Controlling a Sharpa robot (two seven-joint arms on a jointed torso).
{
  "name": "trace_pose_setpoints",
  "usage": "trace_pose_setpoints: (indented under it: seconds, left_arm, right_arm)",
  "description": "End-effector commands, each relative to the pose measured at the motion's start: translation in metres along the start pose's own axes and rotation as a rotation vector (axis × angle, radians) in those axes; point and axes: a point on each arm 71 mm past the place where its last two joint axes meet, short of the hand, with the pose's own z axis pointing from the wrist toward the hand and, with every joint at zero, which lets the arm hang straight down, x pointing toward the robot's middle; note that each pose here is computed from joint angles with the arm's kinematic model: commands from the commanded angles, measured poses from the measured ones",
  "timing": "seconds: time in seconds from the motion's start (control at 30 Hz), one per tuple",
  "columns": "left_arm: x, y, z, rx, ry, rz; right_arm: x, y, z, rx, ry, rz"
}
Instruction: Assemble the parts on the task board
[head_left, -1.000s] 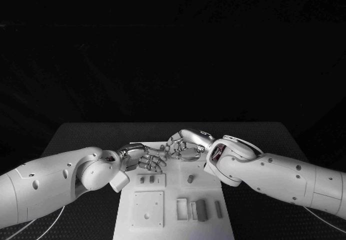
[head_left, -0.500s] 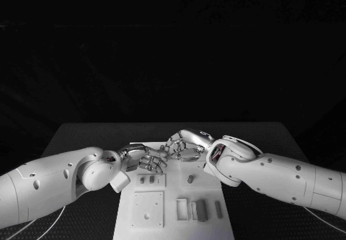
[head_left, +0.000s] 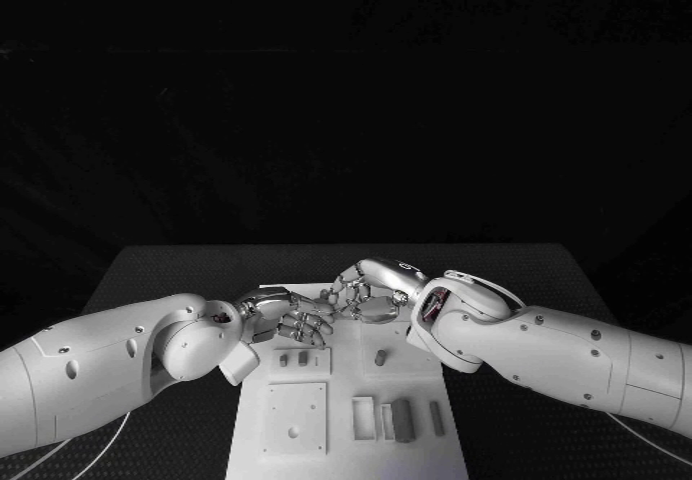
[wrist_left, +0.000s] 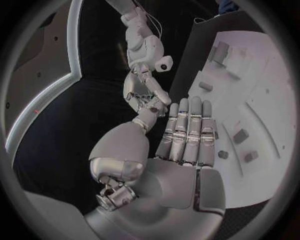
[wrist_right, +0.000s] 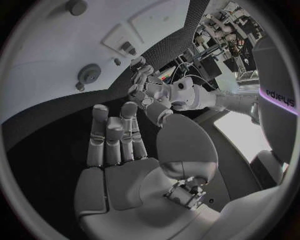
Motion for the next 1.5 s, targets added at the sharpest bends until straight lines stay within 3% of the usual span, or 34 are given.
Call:
trace_pose_setpoints:
  seconds: [0.03,1.5]
  left_arm:
    - [0.0021,-0.0021,0.0005,0.015,0.019,0.008]
    - [0.0023,-0.0009,-0.0001,0.000,0.016,0.025]
  right_arm:
    - [0.0016,0.0023,0.0005,-0.015,0.021,0.003]
    - [0.0019,0.0024,0.0000,-0.018,0.029,0.006]
